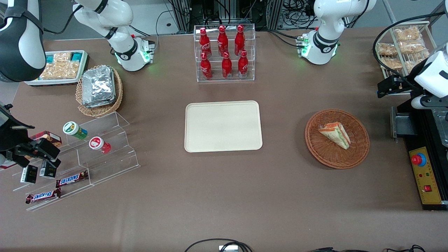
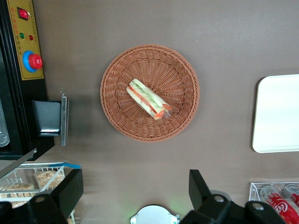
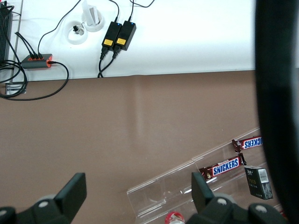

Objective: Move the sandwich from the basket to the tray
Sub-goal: 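Move the left gripper from rest toward the wicker basket, then lower the open left gripper over the wrapped sandwich in the basket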

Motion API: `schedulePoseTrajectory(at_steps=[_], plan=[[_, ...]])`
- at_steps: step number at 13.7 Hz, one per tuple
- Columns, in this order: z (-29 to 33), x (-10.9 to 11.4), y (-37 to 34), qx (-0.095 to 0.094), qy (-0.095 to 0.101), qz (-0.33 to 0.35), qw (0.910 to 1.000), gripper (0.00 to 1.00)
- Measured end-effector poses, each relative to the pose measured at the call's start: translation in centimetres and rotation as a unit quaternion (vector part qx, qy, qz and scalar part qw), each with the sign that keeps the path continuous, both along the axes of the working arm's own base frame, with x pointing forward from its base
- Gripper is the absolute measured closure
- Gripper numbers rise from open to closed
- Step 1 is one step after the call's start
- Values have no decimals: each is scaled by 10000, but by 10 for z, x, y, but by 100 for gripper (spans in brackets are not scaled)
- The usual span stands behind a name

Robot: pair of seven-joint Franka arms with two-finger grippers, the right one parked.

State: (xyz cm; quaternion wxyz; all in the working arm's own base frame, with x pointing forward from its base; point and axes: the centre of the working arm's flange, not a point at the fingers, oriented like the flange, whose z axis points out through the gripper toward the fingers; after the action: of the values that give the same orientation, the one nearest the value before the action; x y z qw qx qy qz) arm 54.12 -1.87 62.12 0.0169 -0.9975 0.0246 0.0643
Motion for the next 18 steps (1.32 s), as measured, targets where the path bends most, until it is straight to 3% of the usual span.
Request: schedulePoseTrajectory(at_steps=[6,8,11,13,18], plan=[[-23,9,28,-19,253,201,9995,0],[-47,17,36,-12,441,293,9986,0],[-102,22,36,86,509,733,9960,0],[-141,16,32,155,465,1052,9932,0],[-215,-9,20,294,58,2044,9784,0]])
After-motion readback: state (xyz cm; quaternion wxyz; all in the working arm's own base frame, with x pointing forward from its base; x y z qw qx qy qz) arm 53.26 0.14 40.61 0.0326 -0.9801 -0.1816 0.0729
